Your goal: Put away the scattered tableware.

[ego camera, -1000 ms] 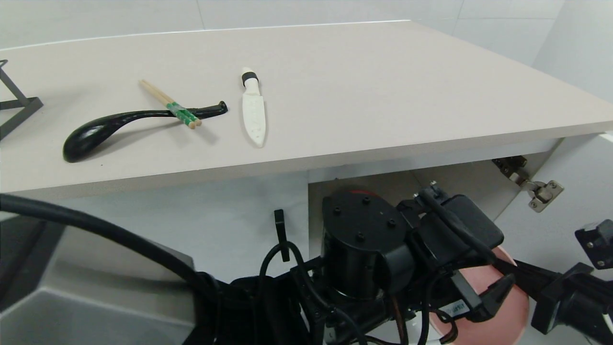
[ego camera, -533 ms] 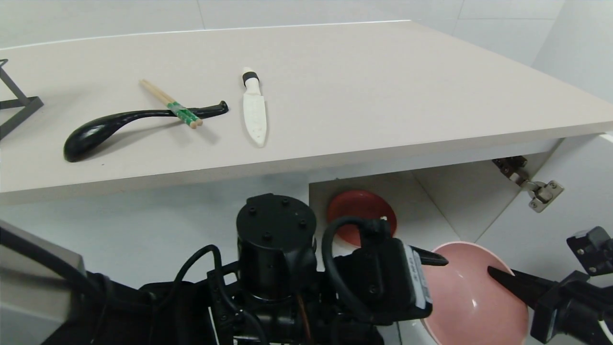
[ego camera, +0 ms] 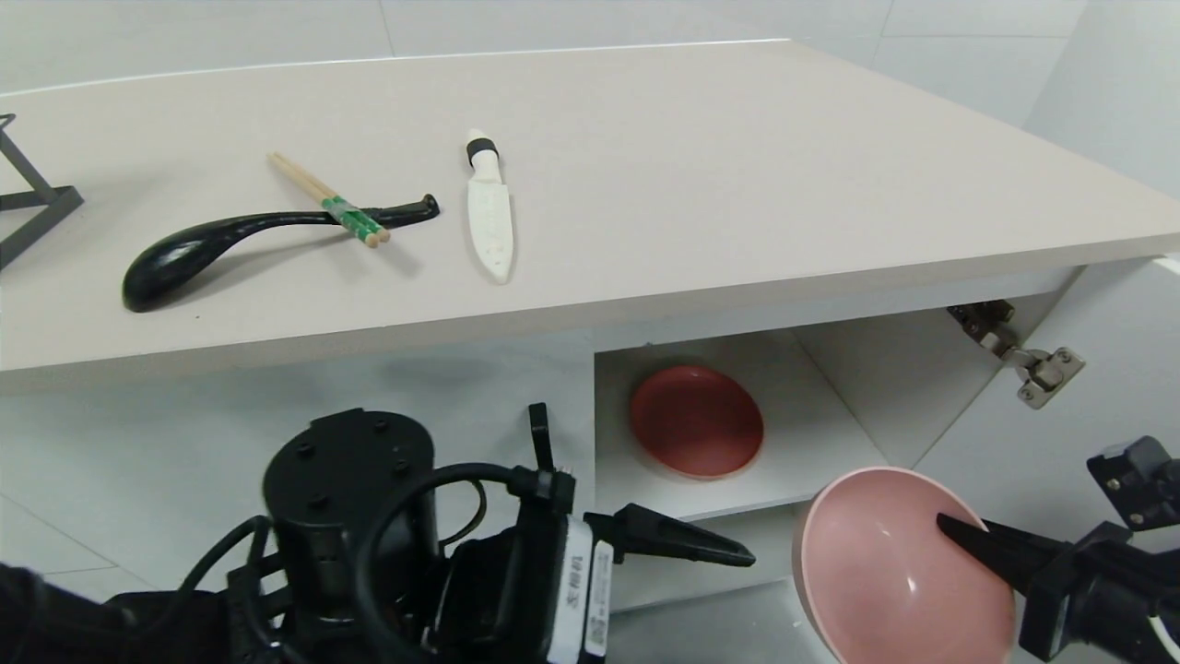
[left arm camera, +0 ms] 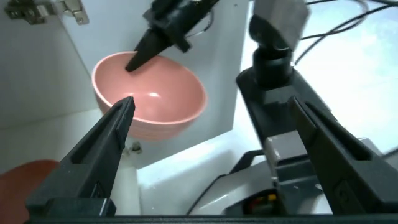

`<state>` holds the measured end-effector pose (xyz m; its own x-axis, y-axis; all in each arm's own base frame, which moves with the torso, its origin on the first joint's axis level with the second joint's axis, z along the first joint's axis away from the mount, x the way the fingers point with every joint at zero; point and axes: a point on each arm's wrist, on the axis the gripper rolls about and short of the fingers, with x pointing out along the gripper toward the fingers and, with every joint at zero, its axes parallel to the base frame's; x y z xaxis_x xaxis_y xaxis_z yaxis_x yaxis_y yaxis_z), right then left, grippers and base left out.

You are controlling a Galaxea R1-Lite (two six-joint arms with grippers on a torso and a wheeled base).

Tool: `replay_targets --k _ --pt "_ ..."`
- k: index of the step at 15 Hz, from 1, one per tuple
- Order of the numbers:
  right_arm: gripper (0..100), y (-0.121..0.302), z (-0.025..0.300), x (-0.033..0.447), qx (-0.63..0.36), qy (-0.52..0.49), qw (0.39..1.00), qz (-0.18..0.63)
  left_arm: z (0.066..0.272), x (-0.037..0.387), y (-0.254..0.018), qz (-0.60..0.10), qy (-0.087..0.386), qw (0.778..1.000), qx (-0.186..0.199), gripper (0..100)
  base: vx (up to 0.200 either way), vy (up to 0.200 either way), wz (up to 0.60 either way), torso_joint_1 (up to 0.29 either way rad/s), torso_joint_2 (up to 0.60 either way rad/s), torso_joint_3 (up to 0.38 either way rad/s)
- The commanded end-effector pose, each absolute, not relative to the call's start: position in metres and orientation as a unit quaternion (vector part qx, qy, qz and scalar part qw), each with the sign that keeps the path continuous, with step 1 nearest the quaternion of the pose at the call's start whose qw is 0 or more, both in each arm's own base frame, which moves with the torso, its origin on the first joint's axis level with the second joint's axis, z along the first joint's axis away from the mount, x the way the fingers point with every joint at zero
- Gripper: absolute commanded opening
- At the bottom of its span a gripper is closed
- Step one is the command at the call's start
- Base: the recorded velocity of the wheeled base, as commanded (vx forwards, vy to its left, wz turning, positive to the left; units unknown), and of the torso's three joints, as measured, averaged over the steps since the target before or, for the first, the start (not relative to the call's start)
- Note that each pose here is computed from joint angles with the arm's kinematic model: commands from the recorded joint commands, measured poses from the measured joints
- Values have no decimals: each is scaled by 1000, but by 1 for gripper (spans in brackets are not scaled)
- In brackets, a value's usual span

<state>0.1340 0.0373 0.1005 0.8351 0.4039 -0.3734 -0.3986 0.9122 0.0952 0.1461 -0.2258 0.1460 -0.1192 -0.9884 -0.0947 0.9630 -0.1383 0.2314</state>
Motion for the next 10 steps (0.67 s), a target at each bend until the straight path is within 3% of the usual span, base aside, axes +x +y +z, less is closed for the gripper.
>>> replay_targets --k 1,10 --pt "0 41 95 146 4 208 955 212 159 129 -201 -742 -68 659 102 100 0 0 0 0 0 0" --pt "0 73 57 256 4 164 957 239 158 118 -184 -740 -69 662 102 100 0 0 0 0 0 0"
